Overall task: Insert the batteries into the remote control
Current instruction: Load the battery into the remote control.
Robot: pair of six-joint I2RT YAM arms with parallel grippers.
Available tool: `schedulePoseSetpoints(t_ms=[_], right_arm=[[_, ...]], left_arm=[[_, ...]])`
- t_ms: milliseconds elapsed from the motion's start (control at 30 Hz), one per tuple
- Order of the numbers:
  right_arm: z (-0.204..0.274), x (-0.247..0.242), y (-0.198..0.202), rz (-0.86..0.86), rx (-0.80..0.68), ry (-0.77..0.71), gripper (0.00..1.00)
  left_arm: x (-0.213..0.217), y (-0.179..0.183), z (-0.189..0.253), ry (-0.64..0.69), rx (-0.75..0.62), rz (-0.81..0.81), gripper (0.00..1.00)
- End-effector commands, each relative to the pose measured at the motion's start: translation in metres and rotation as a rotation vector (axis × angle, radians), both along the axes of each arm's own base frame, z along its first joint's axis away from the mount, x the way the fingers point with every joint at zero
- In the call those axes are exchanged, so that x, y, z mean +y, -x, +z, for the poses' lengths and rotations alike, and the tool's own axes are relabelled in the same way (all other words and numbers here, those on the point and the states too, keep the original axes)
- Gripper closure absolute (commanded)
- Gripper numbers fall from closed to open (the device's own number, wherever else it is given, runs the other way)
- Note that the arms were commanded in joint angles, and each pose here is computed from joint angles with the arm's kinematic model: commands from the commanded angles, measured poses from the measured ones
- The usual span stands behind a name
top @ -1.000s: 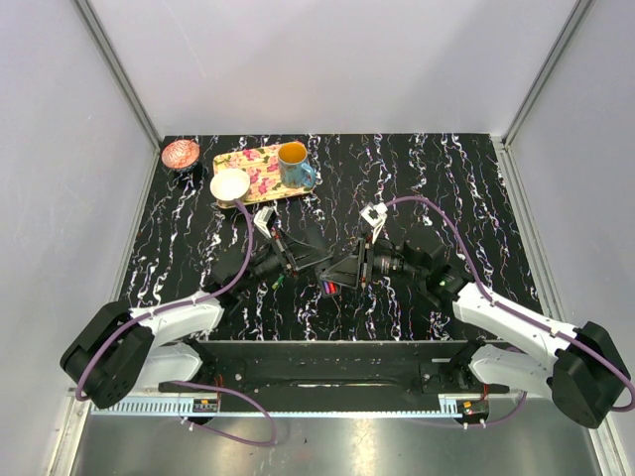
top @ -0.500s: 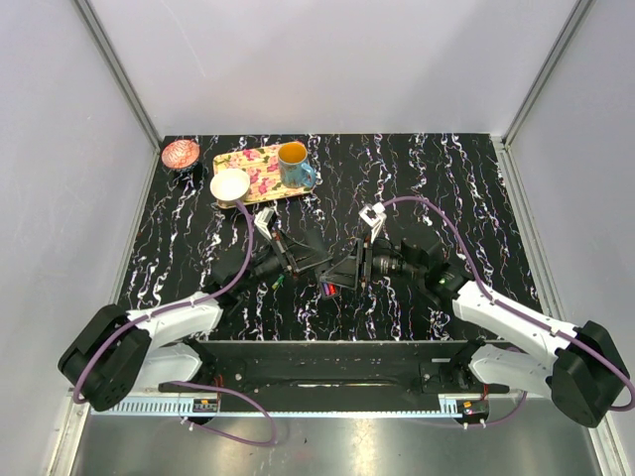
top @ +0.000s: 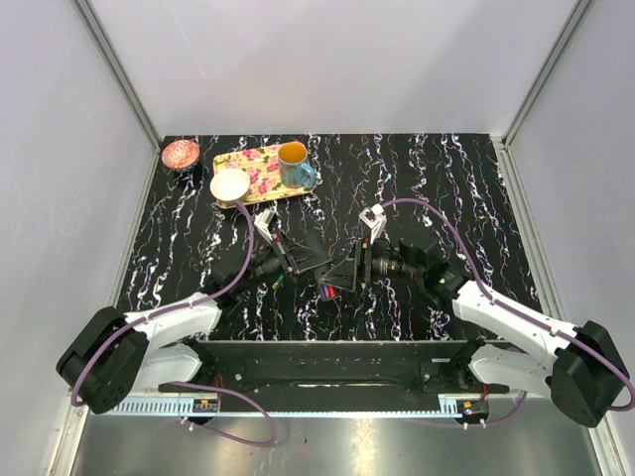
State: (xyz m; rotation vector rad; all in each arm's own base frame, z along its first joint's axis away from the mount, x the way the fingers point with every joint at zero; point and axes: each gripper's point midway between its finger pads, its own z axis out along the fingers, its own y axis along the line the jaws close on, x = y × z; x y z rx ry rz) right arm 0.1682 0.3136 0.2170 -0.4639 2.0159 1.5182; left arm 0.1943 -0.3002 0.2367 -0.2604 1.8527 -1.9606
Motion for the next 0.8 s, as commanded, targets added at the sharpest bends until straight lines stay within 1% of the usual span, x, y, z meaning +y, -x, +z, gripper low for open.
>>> schedulePoseSetpoints(t_ms=[0, 367, 700, 767], right_arm=[[0.021, 0.001, 0.000, 0.002, -0.004, -0.044, 0.33], [0.030, 0.002, 0.005, 0.016, 0.022, -0.080, 0.29], [0.028, -0.005, 0.017, 0.037, 0.047, -0.089, 0.28], [0.022, -0.006, 0.020, 0.043, 0.061, -0.076, 0.29]], left_arm=[[-0.001, -0.002, 0.024, 0.029, -0.072, 0.010, 1.00], [-0.003, -0.008, 0.013, 0.004, -0.049, 0.026, 1.00], [-0.001, -0.014, 0.025, 0.032, -0.069, 0.042, 1.00], [0.000, -0.015, 0.028, 0.040, -0.069, 0.043, 1.00]])
